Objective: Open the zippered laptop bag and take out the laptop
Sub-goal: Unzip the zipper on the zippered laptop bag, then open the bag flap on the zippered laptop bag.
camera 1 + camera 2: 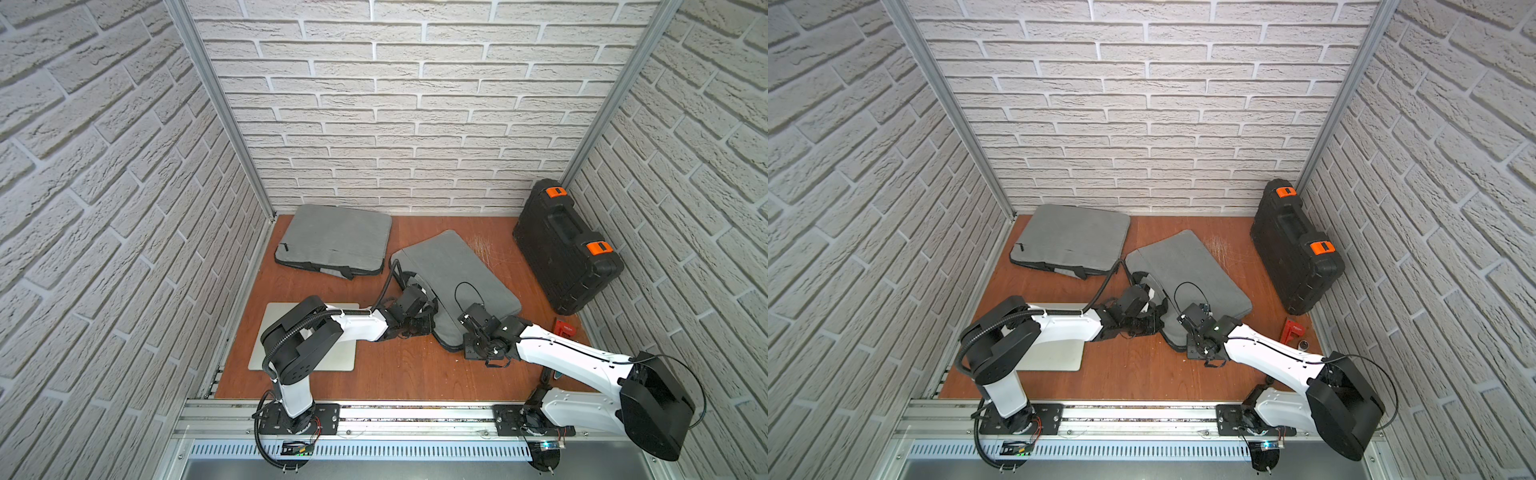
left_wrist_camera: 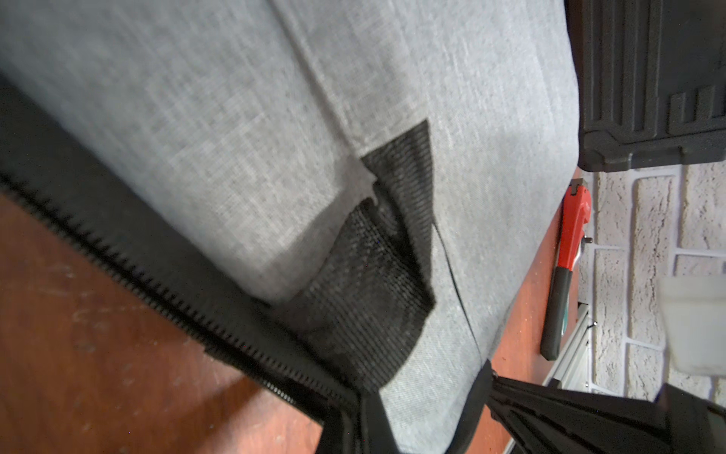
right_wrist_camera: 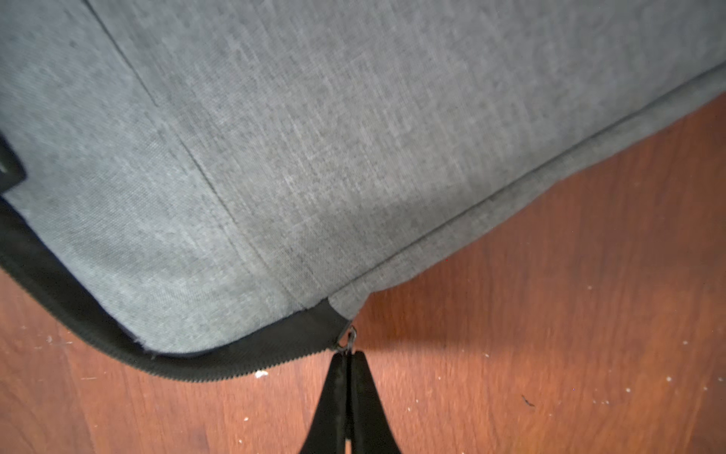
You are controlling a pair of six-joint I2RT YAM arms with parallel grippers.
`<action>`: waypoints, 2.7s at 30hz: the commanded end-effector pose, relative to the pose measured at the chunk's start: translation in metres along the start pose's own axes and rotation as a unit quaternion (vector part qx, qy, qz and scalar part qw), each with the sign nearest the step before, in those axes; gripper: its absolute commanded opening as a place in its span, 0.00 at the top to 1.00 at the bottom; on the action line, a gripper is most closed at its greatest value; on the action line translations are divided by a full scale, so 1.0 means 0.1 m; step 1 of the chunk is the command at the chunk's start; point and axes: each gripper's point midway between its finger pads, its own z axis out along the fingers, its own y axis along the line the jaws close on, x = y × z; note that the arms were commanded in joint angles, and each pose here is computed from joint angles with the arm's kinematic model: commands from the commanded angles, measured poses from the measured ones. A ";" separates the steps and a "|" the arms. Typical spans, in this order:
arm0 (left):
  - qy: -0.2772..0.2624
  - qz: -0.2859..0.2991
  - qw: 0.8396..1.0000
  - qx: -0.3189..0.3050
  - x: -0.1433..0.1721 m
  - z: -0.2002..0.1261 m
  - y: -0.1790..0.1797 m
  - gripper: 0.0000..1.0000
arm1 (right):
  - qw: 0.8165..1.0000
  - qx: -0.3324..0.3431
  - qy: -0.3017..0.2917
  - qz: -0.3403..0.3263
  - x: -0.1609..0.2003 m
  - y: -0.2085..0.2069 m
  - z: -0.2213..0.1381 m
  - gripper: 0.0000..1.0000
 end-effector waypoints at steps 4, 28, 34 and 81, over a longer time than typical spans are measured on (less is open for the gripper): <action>-0.017 -0.023 0.998 -0.054 -0.08 -0.06 0.34 1.00 | 0.998 0.069 0.002 0.001 0.05 -0.35 -0.02 0.94; -0.208 -0.046 0.970 -0.120 -0.50 -1.42 0.62 0.02 | 0.988 -0.040 -0.100 -0.108 -0.60 0.41 -0.82 0.46; -0.301 -0.071 0.937 -0.161 -0.56 -1.99 0.96 0.02 | 0.983 -0.071 -0.106 -0.136 -0.79 0.81 -0.79 0.42; -0.337 -0.128 0.906 -0.221 -0.48 -2.20 1.54 0.02 | 0.949 0.155 -0.093 -0.258 -0.98 1.15 0.16 0.44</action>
